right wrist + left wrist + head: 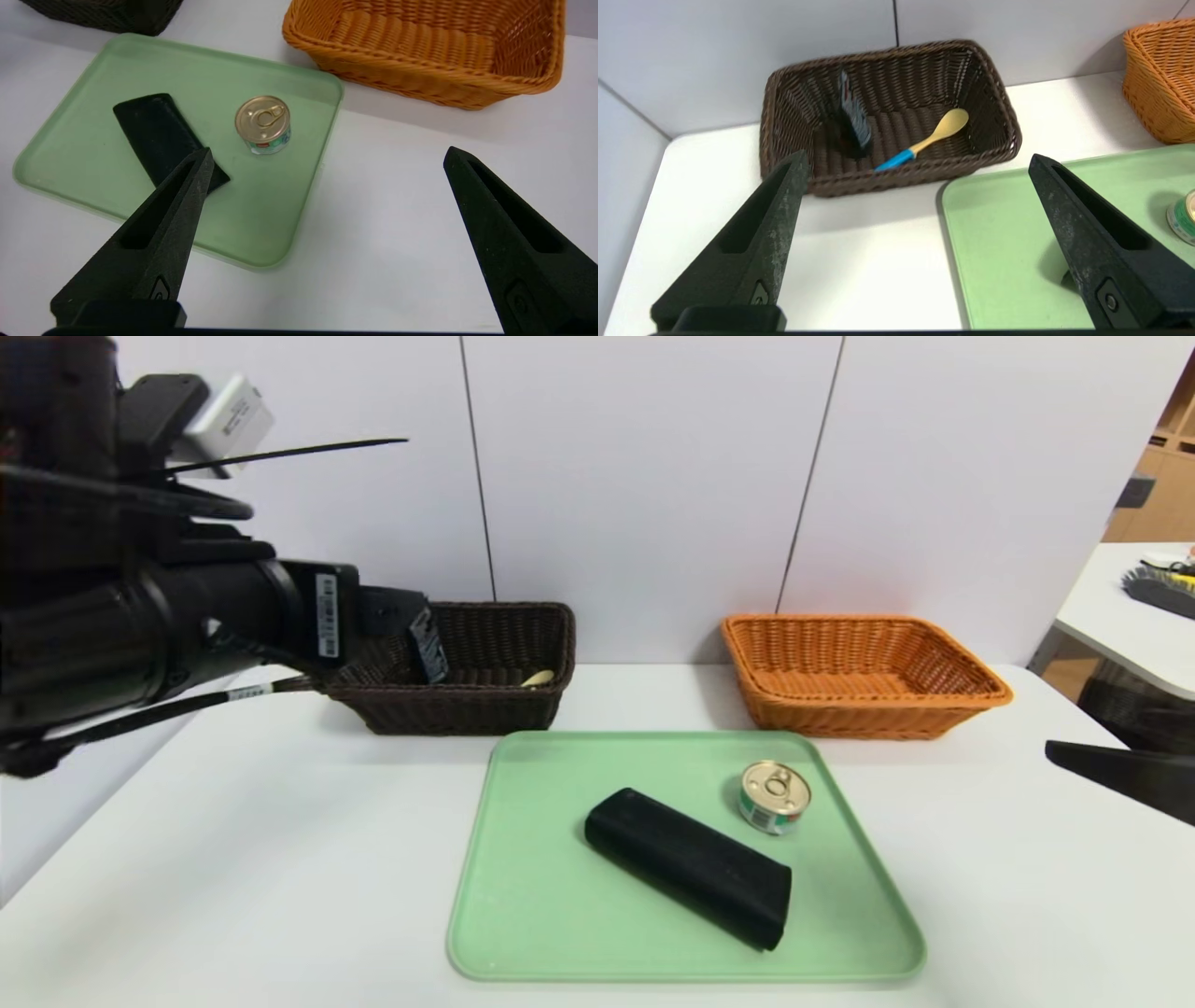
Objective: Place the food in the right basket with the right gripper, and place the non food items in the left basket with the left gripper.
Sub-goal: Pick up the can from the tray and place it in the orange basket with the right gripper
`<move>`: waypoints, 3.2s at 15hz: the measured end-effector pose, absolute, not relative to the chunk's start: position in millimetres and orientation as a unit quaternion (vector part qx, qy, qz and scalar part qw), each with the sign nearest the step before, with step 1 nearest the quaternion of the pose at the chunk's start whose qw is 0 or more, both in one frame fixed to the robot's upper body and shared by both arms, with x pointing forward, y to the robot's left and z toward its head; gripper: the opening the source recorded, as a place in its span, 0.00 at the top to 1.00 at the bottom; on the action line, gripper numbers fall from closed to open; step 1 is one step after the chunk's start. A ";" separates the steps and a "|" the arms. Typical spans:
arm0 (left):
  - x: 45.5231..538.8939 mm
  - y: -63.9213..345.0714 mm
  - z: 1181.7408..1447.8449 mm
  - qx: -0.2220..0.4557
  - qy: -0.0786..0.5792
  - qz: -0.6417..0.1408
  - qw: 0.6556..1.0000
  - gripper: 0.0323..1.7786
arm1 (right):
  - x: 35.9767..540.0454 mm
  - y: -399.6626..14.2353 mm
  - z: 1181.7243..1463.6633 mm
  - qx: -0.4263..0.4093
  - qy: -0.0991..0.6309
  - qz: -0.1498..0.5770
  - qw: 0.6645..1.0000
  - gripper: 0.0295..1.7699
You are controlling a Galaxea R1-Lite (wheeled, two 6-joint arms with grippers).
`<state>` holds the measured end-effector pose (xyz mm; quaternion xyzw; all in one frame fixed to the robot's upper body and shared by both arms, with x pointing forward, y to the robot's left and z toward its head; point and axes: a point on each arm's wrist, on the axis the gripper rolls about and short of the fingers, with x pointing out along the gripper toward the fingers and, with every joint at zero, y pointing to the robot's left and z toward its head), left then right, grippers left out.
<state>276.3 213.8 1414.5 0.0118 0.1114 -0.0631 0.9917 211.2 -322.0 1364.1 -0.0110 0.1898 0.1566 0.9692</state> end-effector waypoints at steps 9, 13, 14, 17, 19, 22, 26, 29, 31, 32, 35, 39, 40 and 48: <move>216.3 261.2 1353.6 -0.011 0.158 -0.012 0.987 0.05 | 228.7 -313.3 1268.4 -0.014 0.177 0.212 0.961 0.04; 206.9 285.7 1351.0 -0.015 0.145 0.049 0.988 0.05 | 226.9 -308.2 1250.3 -0.010 0.188 0.271 0.944 0.04; 204.2 291.3 1350.1 -0.015 0.141 0.063 0.988 0.05 | 230.4 -307.3 1248.9 -0.013 0.187 0.274 0.943 0.04; 196.7 300.1 1345.7 -0.017 0.137 0.083 0.987 0.05 | 244.7 -302.8 1244.9 -0.021 0.176 0.283 0.943 0.04; 192.9 302.4 1344.5 -0.019 0.134 0.085 0.987 0.05 | 258.3 -299.7 1241.7 -0.030 0.162 0.287 0.944 0.04; 190.9 303.5 1345.4 -0.023 0.129 0.086 0.988 0.05 | 278.4 -292.1 1232.6 -0.050 0.146 0.298 0.942 0.04; 189.0 304.4 1346.6 -0.025 0.125 0.085 0.988 0.05 | 293.6 -281.1 1220.0 -0.068 0.146 0.316 0.935 0.04; 187.2 304.8 1347.1 -0.026 0.122 0.081 0.989 0.05 | 296.5 -274.0 1217.1 -0.091 0.119 0.331 0.932 0.04; 186.4 304.8 1347.4 -0.028 0.121 0.079 0.989 0.05 | 298.3 -271.9 1213.8 -0.102 0.119 0.335 0.929 0.04; 186.2 304.8 1347.5 -0.028 0.120 0.078 0.989 0.05 | 299.9 -271.2 1212.0 -0.103 0.122 0.333 0.929 0.04; 185.0 304.9 1347.3 -0.027 0.120 0.076 0.989 0.05 | 308.4 -269.1 1206.5 -0.105 0.114 0.325 0.933 0.04; 182.7 304.7 1343.4 -0.025 0.124 0.069 0.990 0.05 | 325.2 -265.3 1191.7 -0.110 0.096 0.307 0.940 0.04; 182.1 304.7 1342.7 -0.024 0.125 0.068 0.990 0.05 | 327.1 -264.8 1186.7 -0.110 0.101 0.303 0.941 0.04; 179.7 304.9 1336.8 -0.020 0.131 0.064 0.989 0.05 | 339.3 -260.5 1175.2 -0.107 0.116 0.303 0.940 0.04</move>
